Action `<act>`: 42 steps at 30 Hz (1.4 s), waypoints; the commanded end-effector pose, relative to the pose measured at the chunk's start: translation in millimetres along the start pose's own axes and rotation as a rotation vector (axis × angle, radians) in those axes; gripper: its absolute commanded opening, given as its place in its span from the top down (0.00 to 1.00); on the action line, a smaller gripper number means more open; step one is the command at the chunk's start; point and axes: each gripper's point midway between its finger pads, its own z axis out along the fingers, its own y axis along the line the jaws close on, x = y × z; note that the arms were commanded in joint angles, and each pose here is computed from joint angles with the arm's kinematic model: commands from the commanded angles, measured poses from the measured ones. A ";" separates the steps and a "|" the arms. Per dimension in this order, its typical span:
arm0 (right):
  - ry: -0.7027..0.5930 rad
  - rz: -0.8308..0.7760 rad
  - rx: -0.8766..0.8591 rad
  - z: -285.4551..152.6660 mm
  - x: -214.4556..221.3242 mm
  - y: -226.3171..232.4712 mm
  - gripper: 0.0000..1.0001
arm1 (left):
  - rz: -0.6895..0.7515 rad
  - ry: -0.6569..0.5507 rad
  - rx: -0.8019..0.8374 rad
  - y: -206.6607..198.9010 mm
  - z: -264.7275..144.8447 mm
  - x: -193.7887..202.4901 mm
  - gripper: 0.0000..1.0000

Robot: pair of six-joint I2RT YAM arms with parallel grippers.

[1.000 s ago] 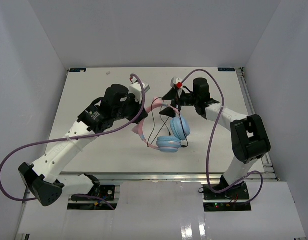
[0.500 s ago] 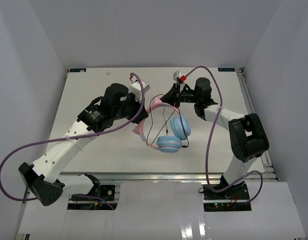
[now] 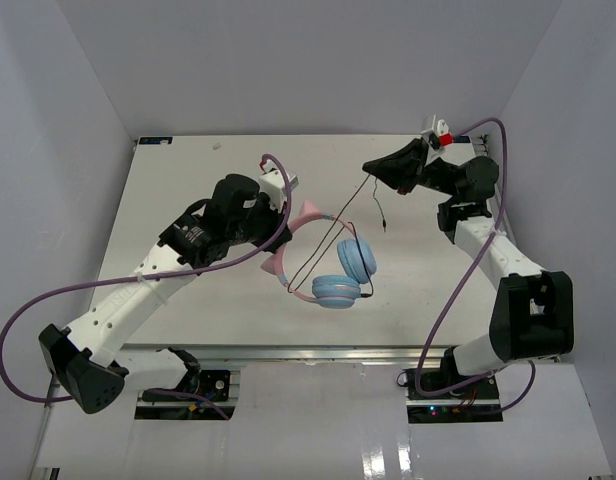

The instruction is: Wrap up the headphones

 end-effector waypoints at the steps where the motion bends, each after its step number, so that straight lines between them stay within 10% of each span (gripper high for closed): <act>1: 0.052 0.052 0.076 -12.5 34.5 -12.2 0.92 | 0.001 -0.134 0.048 -14.5 -30.2 -37.0 1.00; 11: 0.157 0.291 -0.086 8.8 104.5 15.8 0.92 | -0.099 -0.307 0.197 -51.3 -59.9 -114.8 1.00; 29: -0.013 0.485 -0.423 46.6 56.1 125.4 0.84 | -0.269 -0.634 0.118 -39.4 -59.4 -239.8 1.00; 42: 0.101 0.474 -0.210 22.8 90.3 140.1 0.92 | -0.426 -0.761 -0.403 57.4 -68.3 -221.7 1.00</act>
